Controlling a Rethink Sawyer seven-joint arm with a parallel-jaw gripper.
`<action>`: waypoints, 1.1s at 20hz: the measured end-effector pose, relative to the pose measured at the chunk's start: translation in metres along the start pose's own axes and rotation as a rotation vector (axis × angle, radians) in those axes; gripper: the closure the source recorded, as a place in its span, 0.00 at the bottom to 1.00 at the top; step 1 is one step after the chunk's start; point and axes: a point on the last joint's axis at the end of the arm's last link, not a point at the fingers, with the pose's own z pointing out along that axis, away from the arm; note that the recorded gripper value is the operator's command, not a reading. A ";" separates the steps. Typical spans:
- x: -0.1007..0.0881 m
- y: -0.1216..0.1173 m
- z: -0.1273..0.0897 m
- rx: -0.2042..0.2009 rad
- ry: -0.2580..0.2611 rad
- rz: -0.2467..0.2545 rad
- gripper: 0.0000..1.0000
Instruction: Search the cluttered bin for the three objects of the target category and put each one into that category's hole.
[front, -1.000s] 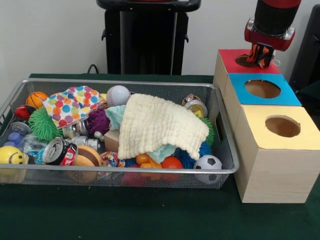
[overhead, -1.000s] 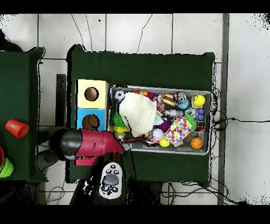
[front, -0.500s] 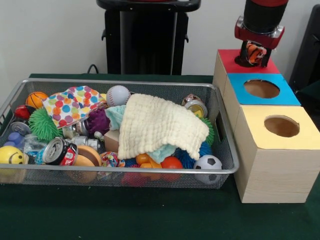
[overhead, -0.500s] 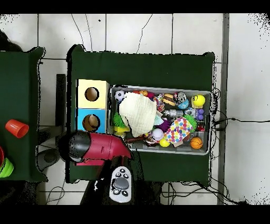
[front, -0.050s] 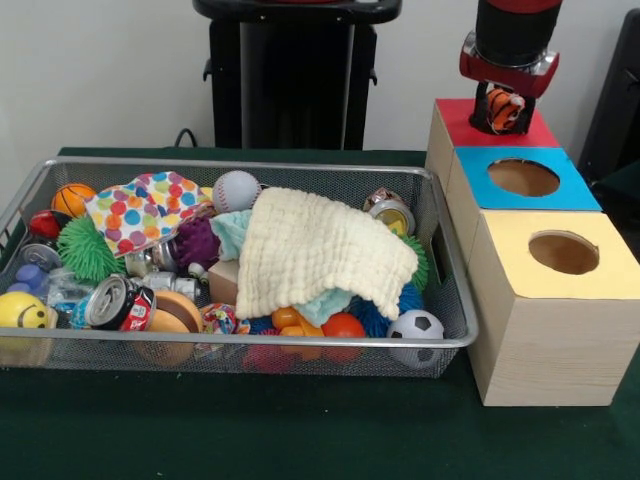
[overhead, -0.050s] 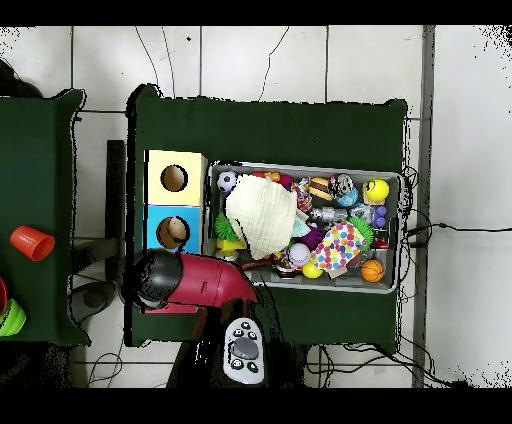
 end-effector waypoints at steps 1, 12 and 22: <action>0.000 0.000 0.000 -0.002 -0.001 0.001 0.00; -0.001 -0.004 -0.002 -0.017 -0.006 0.009 0.00; -0.022 -0.035 -0.044 0.013 0.020 0.035 0.00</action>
